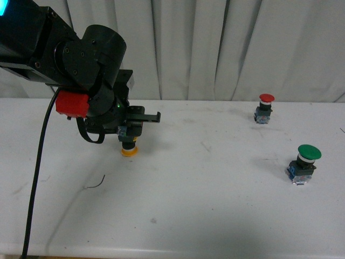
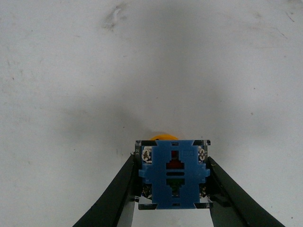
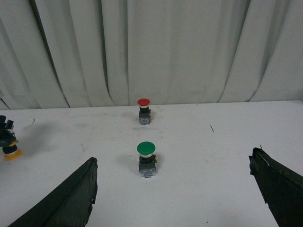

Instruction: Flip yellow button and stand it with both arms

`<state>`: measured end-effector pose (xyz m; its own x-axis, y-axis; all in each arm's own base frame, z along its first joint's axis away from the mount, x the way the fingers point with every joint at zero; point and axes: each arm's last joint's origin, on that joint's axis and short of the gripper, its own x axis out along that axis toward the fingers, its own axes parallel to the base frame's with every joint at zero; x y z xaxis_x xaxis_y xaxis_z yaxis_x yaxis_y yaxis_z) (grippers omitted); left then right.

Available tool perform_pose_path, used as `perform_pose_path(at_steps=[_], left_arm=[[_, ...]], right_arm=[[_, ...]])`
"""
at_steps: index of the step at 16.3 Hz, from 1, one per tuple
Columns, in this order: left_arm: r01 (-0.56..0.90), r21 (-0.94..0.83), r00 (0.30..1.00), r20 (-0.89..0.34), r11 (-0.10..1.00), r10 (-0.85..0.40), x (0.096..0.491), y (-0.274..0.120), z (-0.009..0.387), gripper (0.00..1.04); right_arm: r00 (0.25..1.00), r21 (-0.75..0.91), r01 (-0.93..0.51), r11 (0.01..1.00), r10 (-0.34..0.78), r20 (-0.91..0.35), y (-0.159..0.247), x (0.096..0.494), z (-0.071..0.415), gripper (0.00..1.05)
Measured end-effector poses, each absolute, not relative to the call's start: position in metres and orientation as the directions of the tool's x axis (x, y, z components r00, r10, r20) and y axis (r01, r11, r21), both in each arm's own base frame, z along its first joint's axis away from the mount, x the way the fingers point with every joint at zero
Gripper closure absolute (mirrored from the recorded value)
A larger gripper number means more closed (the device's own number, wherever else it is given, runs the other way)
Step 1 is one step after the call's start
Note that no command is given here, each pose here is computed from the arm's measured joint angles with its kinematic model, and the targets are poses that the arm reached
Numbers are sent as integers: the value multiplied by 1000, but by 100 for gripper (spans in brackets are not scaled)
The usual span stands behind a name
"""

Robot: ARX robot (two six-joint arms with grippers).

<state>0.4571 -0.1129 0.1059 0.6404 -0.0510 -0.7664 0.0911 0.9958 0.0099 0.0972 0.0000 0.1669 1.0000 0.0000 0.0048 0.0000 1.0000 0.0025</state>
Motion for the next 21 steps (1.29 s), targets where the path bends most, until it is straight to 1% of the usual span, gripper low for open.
perform_pose_path(at_steps=[4, 5, 7, 8, 9, 11, 12, 14, 16, 17, 19, 20, 21], left_arm=[[107, -5, 657, -751, 994, -74, 455, -116, 107, 69], [185, -43, 753, -636, 982, -170, 418, -123, 157, 69], [227, -47, 816, -537, 973, -216, 390, -128, 192, 69], [247, -46, 833, -501, 968, -236, 376, -129, 204, 69], [275, -49, 846, -462, 960, -266, 354, -129, 215, 69], [326, -65, 851, -414, 943, -323, 311, -124, 225, 69], [324, -68, 859, -397, 944, -323, 297, -117, 225, 69], [305, -101, 871, -372, 947, -320, 282, -102, 225, 69], [329, -193, 871, -316, 925, -376, 271, -87, 223, 69], [392, -243, 860, -246, 887, -448, 266, -85, 224, 69], [483, -331, 822, -147, 810, -550, 260, -81, 225, 69], [537, -402, 792, -63, 742, -607, 260, -76, 223, 69], [550, -465, 779, -14, 694, -627, 263, -71, 218, 69]], right_arm=[[1000, 2, 0, 1000, 0, 5, 0, 97, 167, 6], [1000, 2, 0, 1000, 0, 5, 0, 97, 167, 6], [1000, 2, 0, 1000, 0, 5, 0, 97, 167, 6], [1000, 2, 0, 1000, 0, 5, 0, 97, 167, 6], [1000, 2, 0, 1000, 0, 5, 0, 97, 167, 6], [1000, 2, 0, 1000, 0, 5, 0, 97, 167, 6], [1000, 2, 0, 1000, 0, 5, 0, 97, 167, 6], [1000, 2, 0, 1000, 0, 5, 0, 97, 167, 6], [1000, 2, 0, 1000, 0, 5, 0, 97, 167, 6], [1000, 2, 0, 1000, 0, 5, 0, 97, 167, 6], [1000, 2, 0, 1000, 0, 5, 0, 97, 167, 6], [1000, 2, 0, 1000, 0, 5, 0, 97, 167, 6], [1000, 2, 0, 1000, 0, 4, 0, 97, 167, 6]])
